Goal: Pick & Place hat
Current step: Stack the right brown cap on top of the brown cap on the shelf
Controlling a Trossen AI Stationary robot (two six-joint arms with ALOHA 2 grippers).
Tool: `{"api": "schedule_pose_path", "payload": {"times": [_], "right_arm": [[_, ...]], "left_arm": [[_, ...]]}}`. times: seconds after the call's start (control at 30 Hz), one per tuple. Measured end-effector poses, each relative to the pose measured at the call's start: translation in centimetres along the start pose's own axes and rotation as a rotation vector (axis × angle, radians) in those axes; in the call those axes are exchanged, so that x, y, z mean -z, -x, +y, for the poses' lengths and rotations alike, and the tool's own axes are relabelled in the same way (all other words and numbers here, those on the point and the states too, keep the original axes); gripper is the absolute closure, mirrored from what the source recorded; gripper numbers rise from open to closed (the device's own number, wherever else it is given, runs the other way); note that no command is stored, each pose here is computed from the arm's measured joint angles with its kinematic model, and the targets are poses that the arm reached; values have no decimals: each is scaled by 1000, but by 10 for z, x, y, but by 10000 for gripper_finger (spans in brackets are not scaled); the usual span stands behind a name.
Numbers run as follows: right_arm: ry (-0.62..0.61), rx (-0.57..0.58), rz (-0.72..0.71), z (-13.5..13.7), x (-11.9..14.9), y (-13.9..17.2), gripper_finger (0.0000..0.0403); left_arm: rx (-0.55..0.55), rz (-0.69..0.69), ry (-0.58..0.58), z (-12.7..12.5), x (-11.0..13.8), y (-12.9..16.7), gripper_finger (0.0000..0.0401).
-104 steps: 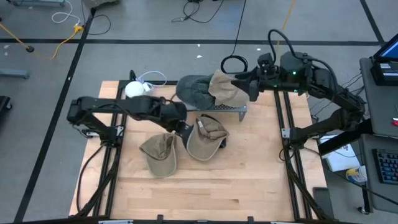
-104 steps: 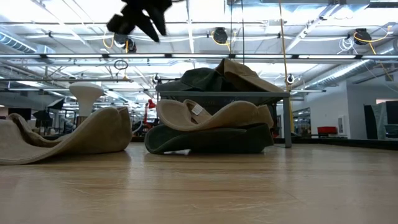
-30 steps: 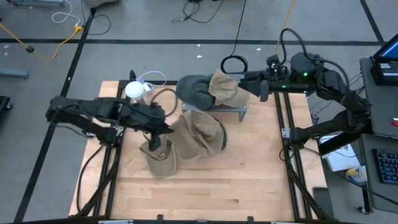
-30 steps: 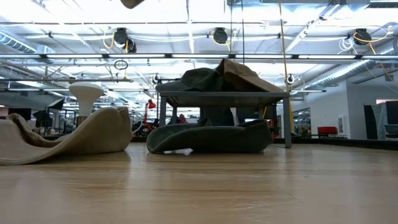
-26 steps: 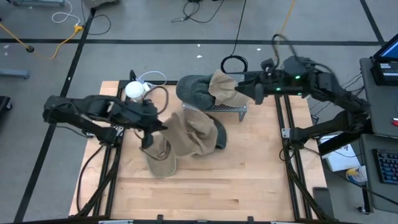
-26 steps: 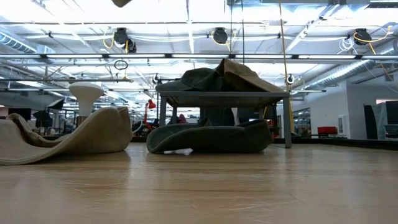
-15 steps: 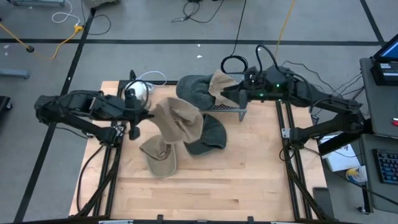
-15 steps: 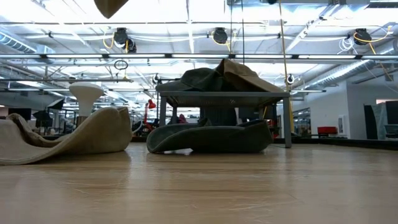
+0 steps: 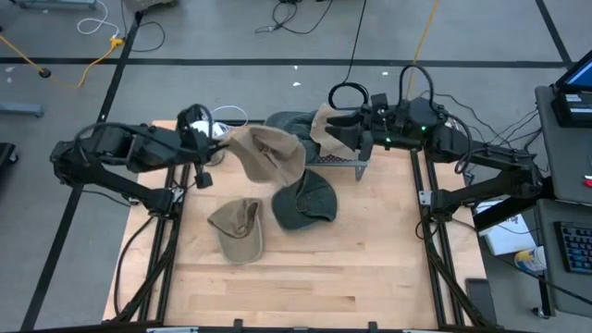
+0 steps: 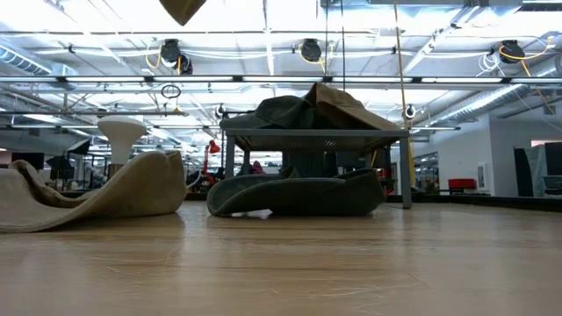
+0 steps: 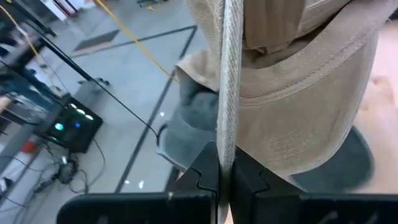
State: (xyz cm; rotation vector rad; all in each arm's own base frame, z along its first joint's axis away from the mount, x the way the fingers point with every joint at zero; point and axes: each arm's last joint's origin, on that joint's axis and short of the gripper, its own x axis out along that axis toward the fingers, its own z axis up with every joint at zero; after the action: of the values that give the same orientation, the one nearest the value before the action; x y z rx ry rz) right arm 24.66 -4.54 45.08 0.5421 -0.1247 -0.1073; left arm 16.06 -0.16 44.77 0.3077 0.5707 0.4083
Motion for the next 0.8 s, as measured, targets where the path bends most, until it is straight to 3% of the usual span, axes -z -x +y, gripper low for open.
{"api": "schedule_pose_path", "payload": {"times": [0.13, 0.33, 0.8], "right_arm": [[76, -39, -81, 4, -7, 0, 202], [124, -5, -120, 4, -10, 1, 202], [207, 134, 16, 26, -49, 19, 235]], "left_arm": [[-25, -20, -20, 7, -14, -1, 393], [-40, -75, -40, 12, -34, -7, 393], [-51, -83, -67, 16, -68, -29, 393]]}}
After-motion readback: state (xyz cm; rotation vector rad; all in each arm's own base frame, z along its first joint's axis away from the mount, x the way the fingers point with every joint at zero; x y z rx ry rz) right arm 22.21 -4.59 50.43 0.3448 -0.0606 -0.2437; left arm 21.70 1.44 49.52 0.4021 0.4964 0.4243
